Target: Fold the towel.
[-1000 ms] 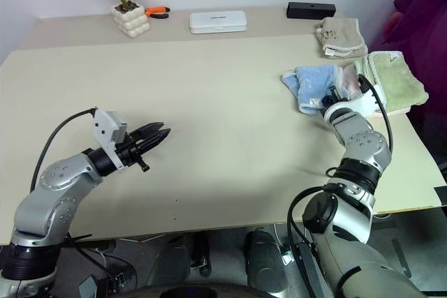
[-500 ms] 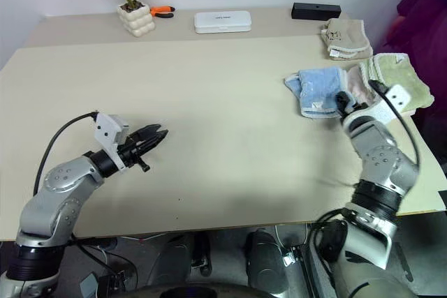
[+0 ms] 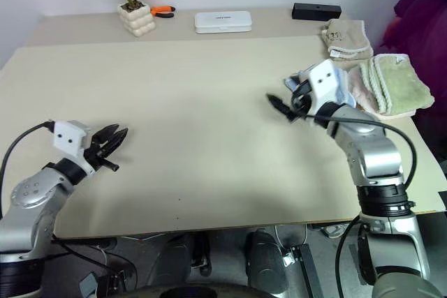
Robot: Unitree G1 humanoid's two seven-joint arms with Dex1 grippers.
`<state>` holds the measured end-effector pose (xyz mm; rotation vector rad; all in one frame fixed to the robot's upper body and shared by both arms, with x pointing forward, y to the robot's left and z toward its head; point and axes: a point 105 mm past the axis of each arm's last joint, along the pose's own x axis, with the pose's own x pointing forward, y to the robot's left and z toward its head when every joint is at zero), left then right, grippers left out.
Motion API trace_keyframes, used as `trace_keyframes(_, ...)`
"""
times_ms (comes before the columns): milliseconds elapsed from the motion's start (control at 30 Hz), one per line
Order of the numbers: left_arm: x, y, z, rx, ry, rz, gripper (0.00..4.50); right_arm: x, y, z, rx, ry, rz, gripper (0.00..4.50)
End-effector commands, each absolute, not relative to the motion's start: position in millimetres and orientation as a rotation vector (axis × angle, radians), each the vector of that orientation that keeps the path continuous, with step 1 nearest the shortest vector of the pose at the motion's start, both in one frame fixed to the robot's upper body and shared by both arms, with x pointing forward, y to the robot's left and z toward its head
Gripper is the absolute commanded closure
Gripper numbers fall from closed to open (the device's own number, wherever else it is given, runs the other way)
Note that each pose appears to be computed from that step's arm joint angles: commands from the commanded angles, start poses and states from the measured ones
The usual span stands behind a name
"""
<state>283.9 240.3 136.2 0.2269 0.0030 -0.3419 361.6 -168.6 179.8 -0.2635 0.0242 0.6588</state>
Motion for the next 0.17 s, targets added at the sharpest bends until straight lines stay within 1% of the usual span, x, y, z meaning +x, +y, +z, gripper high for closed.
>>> trace_keyframes(33,274.5,243.8,152.6,0.257,-0.048,-0.331,3.45,360.9,-164.0,181.0,-0.318,0.004,0.723,0.43)
trace_keyframes(167,266.0,248.1,150.8,0.264,-0.037,-0.302,3.45,362.6,-156.3,170.0,-0.325,0.03,0.788,0.43)
